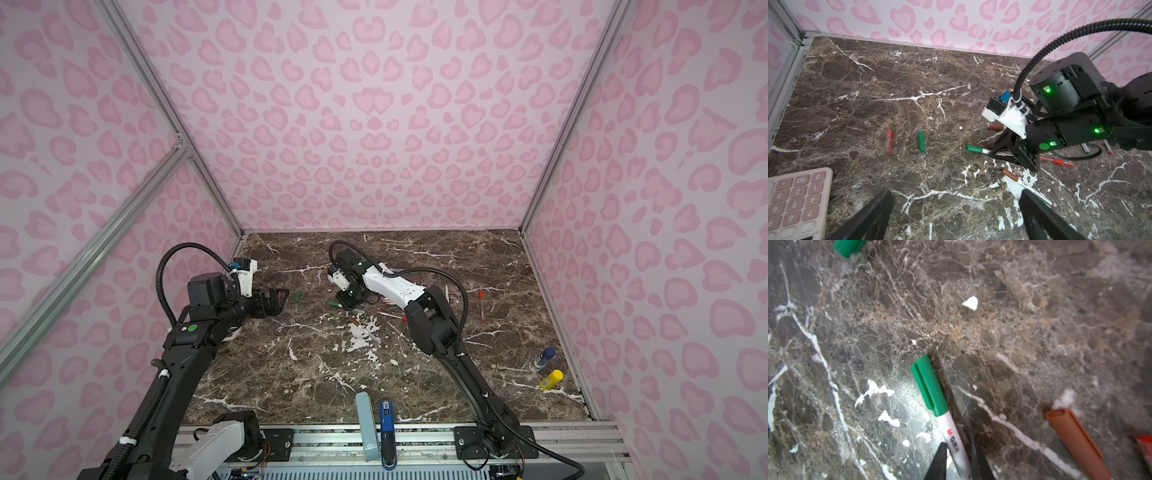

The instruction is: Open the pen caps

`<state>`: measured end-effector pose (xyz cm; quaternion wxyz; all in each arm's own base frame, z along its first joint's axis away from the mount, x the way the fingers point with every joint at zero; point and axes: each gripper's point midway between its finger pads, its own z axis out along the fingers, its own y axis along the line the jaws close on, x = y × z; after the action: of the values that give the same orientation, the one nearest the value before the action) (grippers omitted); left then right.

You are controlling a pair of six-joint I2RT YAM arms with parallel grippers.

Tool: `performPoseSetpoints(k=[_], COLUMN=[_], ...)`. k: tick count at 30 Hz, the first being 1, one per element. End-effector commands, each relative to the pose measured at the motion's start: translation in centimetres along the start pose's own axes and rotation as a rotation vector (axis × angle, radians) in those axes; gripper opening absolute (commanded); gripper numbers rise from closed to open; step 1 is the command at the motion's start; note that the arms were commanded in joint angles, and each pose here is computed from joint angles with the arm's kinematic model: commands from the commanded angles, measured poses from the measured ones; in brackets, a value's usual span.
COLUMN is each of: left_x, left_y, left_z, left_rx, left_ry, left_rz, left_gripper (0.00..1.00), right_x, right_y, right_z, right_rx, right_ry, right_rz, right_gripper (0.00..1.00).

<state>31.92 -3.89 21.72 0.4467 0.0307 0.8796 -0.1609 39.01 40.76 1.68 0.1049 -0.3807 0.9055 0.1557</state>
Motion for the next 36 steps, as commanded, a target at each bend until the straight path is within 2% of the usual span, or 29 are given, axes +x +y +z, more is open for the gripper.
performPoseSetpoints(k=[1, 9, 17, 26, 30, 34, 36], left_x=[-1.1, -1.1, -1.4, -1.0, -1.2, -1.1, -1.4], left_y=[-0.2, -0.1, -1.0, -3.9, -5.7, -8.6, -9.5], left_z=[-0.2, -0.3, -0.4, -0.4, -0.5, -0.7, -0.8], left_rx=[0.004, -0.002, 0.052, 0.233, 0.343, 0.515, 0.558], left_ry=[-0.036, -0.043, -0.051, -0.037, -0.026, -0.004, 0.008], left_rz=[0.01, 0.015, 0.011, -0.009, -0.077, -0.166, -0.196], left_gripper=[0.98, 0.98, 1.0, 0.96, 0.94, 0.89, 0.87], right_x=[3.8, 1.6, -2.3, -2.6, -2.2, -0.8, -0.3], right_y=[-1.8, -2.9, -1.3, 1.5, 3.9, 5.4, 6.1], right_z=[1.5, -0.2, -7.7, -15.5, -19.0, -20.4, -20.8], right_rx=[0.092, 0.122, 0.085, -0.068, -0.153, -0.232, -0.26], right_ry=[0.153, 0.088, -0.11, -0.424, -0.567, -0.677, -0.707], right_rz=[-0.003, -0.013, 0.017, 0.182, 0.262, 0.35, 0.383], right_gripper=[0.19, 0.1, 0.07, 0.05, 0.04, 0.02, 0.02])
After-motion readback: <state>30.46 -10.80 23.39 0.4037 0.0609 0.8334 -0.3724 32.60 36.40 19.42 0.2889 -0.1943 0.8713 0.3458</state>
